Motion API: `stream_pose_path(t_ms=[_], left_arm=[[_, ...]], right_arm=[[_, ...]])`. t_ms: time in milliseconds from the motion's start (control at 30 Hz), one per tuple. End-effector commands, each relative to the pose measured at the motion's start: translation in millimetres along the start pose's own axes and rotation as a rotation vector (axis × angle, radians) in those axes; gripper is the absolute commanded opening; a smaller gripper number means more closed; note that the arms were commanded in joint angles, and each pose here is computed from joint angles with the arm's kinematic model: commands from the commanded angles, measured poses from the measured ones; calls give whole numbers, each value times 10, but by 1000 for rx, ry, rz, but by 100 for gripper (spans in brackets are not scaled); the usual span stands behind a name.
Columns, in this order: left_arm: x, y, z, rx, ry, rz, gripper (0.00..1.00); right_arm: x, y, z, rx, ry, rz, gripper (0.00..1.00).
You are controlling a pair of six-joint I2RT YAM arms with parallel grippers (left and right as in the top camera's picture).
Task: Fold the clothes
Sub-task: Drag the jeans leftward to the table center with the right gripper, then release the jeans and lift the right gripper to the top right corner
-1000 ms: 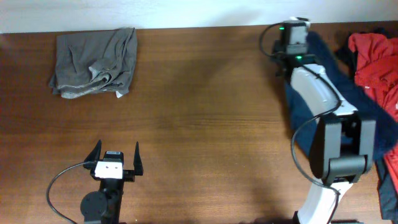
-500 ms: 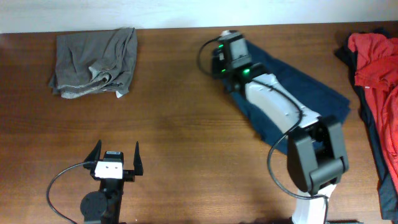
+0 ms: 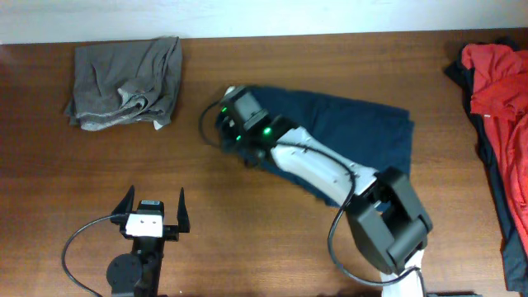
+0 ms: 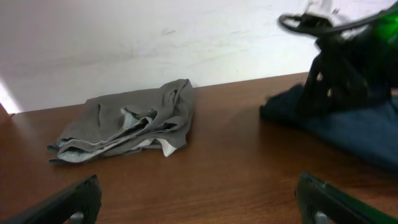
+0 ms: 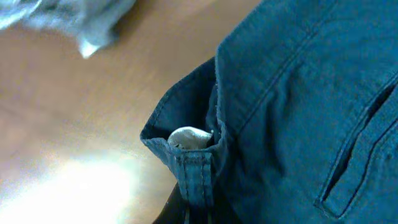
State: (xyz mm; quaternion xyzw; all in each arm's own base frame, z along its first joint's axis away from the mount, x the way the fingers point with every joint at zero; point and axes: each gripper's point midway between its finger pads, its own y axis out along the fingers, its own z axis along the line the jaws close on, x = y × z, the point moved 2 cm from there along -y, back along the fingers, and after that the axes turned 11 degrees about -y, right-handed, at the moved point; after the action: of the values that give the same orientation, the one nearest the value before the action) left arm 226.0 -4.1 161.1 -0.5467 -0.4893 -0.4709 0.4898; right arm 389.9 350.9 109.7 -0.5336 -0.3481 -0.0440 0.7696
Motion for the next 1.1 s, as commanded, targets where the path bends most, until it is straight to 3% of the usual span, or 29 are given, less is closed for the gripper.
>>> stream_pose_path(t_ms=[0,233,633,700,767,1067], left_arm=[[-13,1,22,13,17,-4,99],[-13,1,22,13,17,-4,99],[-13,1,22,13,17,-4,99],[-13,1,22,13,17,-4,99],[-13,1,22,13,17,-4,99],[-13,1,22,13,17,-4,99]], right_arm=[[-118,20,351,59,5,25,4],[-366,-17,937,132,-53,59,8],[-507,-31,997,126,-31,109,11],[-505,-31,997,127,-45,107,16],[-497,-28,978,115,-54,102,37],[-212,-101,639,58,-22,47,49]])
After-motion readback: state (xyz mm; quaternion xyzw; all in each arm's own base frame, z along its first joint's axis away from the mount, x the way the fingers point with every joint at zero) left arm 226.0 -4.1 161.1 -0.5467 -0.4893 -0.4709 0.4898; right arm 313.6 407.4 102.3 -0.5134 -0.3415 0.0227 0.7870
